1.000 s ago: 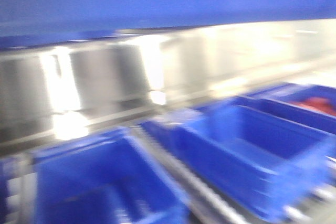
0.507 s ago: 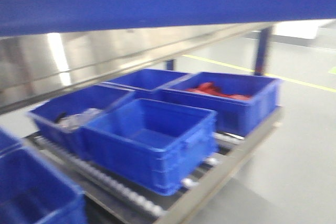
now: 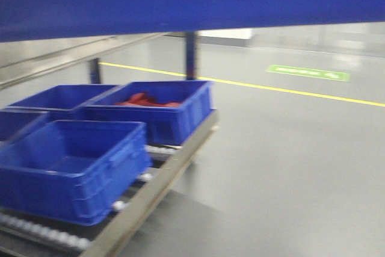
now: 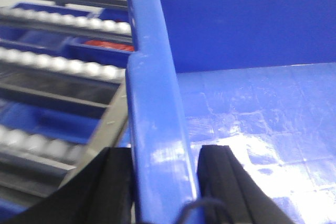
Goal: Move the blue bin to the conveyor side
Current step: 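Drive away from the shelf rack holding the bin in both grippers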
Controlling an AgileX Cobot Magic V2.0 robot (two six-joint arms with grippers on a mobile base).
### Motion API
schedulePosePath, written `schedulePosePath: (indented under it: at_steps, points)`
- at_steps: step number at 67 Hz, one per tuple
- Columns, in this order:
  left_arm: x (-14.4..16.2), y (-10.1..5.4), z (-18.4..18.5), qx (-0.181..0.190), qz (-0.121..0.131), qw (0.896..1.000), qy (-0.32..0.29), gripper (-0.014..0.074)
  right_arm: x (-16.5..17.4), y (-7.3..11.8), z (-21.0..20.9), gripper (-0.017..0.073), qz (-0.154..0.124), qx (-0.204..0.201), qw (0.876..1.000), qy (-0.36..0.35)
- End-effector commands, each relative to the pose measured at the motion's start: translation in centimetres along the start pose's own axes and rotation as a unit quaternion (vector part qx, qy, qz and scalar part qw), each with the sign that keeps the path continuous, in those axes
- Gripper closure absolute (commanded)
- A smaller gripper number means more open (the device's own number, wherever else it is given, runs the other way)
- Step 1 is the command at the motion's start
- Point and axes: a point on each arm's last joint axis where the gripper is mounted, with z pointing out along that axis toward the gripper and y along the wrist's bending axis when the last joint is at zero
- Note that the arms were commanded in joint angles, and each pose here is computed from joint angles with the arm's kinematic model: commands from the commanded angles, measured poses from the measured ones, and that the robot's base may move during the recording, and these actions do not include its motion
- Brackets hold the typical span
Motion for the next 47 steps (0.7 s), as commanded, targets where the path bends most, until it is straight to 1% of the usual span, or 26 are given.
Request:
schedulePosePath:
  at_steps: [1,47]
  points:
    - [-1.22,-0.04,-1.45,-0.005,0.019,0.997,-0.073,0.0603,-1.38,-0.33,-1.34,0.0629,-0.033,0.016,0.996,-0.081]
    - [-1.22,-0.04,-1.45,-0.005,0.019,0.997,-0.073,0.0603,-1.38,-0.33,-1.34,0.0629,-0.033,0.016,0.996,-0.081]
